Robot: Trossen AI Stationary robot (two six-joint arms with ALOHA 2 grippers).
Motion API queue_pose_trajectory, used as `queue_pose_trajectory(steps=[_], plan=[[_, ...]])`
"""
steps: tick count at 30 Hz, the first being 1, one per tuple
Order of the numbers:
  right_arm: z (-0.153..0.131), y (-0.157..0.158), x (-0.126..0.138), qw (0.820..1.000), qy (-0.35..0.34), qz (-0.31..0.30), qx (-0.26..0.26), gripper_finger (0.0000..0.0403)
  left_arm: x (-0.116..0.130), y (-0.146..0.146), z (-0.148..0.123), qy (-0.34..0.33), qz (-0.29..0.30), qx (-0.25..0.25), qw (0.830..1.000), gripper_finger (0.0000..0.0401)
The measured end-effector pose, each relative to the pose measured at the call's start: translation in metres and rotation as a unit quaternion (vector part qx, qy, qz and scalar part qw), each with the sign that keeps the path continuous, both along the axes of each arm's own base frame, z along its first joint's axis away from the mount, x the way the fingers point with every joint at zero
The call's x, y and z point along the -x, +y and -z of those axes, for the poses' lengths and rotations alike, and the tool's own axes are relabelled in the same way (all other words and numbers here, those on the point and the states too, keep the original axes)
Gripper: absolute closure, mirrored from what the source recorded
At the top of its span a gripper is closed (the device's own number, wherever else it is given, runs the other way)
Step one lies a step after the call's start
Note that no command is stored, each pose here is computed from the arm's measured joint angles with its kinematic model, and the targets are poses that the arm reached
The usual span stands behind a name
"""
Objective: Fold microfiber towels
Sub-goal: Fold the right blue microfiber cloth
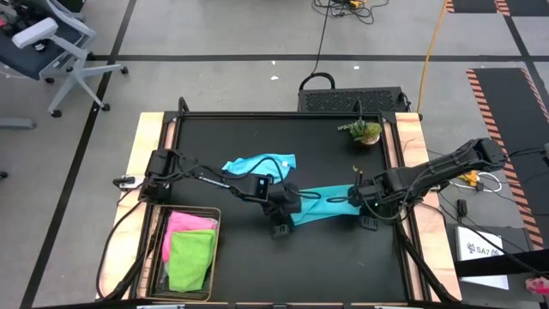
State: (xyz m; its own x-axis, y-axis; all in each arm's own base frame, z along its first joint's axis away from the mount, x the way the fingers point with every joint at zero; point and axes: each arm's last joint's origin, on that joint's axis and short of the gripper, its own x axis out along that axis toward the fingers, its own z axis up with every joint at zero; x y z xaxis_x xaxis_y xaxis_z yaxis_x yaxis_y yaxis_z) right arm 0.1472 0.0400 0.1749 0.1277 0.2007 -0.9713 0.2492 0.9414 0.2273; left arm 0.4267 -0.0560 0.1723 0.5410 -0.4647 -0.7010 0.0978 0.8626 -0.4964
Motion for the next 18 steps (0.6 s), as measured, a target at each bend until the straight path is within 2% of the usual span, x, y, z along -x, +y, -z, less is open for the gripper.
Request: queue_pose_trajectory(steps=[3,7,9,12,14,18], plan=[[0.000,-0.001,-0.001,1.000,-0.009,-0.009,0.018,0.0311,-0.002,0.004,0.001,-0.009,-0.062,-0.065,0.996,0.0287],[-0.002,-0.008,-0.005,0.999,-0.019,0.022,0.028,0.0325,-0.006,0.021,-0.005,-0.036,-0.194,-0.161,0.967,0.0298],[-0.007,-0.009,-0.008,0.998,-0.024,0.053,0.020,0.0340,-0.009,0.028,-0.008,-0.056,-0.233,-0.168,0.956,0.0307],[-0.014,-0.010,-0.010,0.997,-0.034,0.061,0.016,0.0377,-0.014,0.035,-0.013,-0.086,-0.251,-0.159,0.951,0.0318],[-0.016,-0.009,-0.009,0.997,-0.034,0.061,0.013,0.0396,-0.014,0.040,-0.014,-0.084,-0.262,-0.156,0.948,0.0326],[-0.017,-0.005,-0.008,0.998,-0.020,0.052,-0.039,0.0401,-0.011,0.050,-0.009,-0.056,-0.272,-0.165,0.946,0.0343]])
